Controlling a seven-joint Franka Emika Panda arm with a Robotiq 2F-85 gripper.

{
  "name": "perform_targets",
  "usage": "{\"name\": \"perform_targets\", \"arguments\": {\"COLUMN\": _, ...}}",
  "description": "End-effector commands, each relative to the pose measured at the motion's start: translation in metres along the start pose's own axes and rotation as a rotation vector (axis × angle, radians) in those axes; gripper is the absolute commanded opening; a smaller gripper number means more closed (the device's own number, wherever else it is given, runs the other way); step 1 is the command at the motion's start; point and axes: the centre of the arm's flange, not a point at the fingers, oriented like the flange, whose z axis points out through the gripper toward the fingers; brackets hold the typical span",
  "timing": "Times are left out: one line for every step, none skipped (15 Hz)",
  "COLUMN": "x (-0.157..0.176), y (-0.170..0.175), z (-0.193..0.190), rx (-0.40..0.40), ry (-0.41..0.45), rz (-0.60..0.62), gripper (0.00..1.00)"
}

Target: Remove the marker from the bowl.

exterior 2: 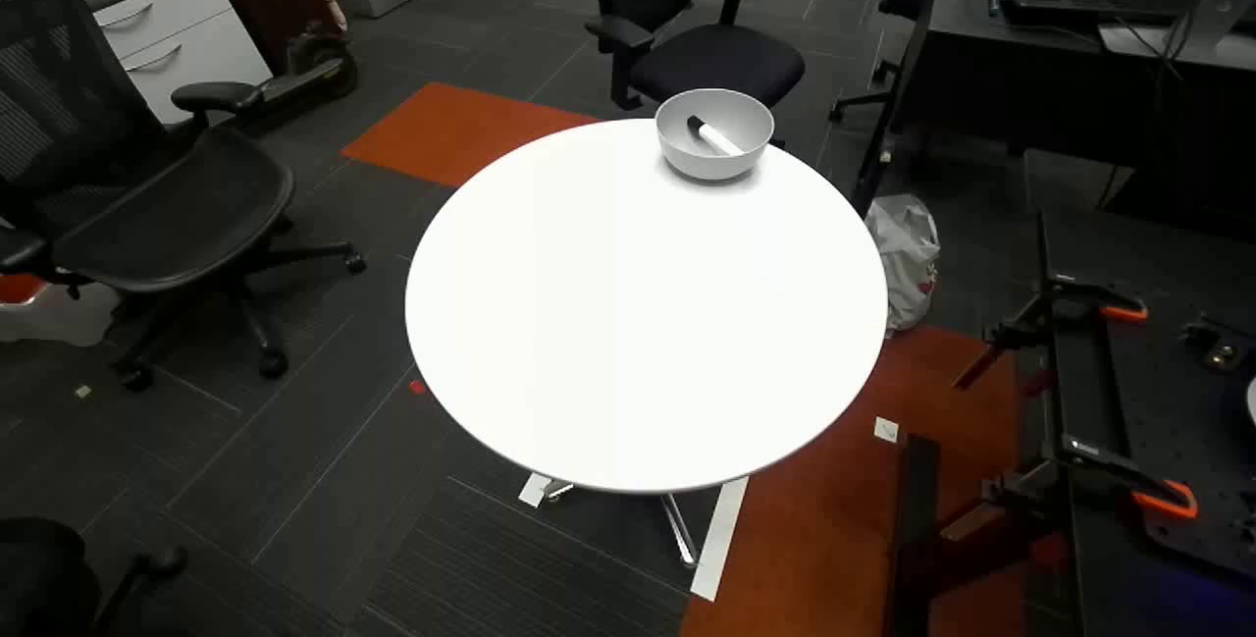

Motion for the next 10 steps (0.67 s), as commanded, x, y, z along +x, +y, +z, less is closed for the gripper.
{"name": "perform_targets", "arguments": {"x": 0.000, "y": 0.000, "z": 0.000, "rx": 0.000, "ry": 0.000, "rz": 0.000, "gripper": 1.00}}
{"name": "perform_targets", "arguments": {"x": 0.000, "y": 0.000, "z": 0.000, "rx": 0.000, "ry": 0.000, "rz": 0.000, "gripper": 1.00}}
{"name": "perform_targets", "arguments": {"x": 0.000, "y": 0.000, "z": 0.000, "rx": 0.000, "ry": 0.000, "rz": 0.000, "gripper": 1.00}}
{"name": "perform_targets", "arguments": {"x": 0.000, "y": 0.000, "z": 0.000, "rx": 0.000, "ry": 0.000, "rz": 0.000, "gripper": 1.00}}
{"name": "perform_targets", "arguments": {"x": 0.000, "y": 0.000, "z": 0.000, "rx": 0.000, "ry": 0.000, "rz": 0.000, "gripper": 1.00}}
{"name": "perform_targets", "arguments": {"x": 0.005, "y": 0.002, "z": 0.003, "rx": -0.010, "ry": -0.006, "rz": 0.005, "gripper": 1.00}}
{"name": "perform_targets", "arguments": {"x": 0.009, "y": 0.006, "z": 0.006, "rx": -0.021, "ry": -0.002, "rz": 0.028, "gripper": 1.00}}
{"name": "perform_targets", "arguments": {"x": 0.012, "y": 0.010, "z": 0.009, "rx": -0.024, "ry": -0.002, "rz": 0.044, "gripper": 1.00}}
{"name": "perform_targets", "arguments": {"x": 0.016, "y": 0.014, "z": 0.014, "rx": -0.029, "ry": 0.002, "rz": 0.057, "gripper": 1.00}}
{"name": "perform_targets", "arguments": {"x": 0.020, "y": 0.018, "z": 0.019, "rx": -0.037, "ry": 0.011, "rz": 0.075, "gripper": 1.00}}
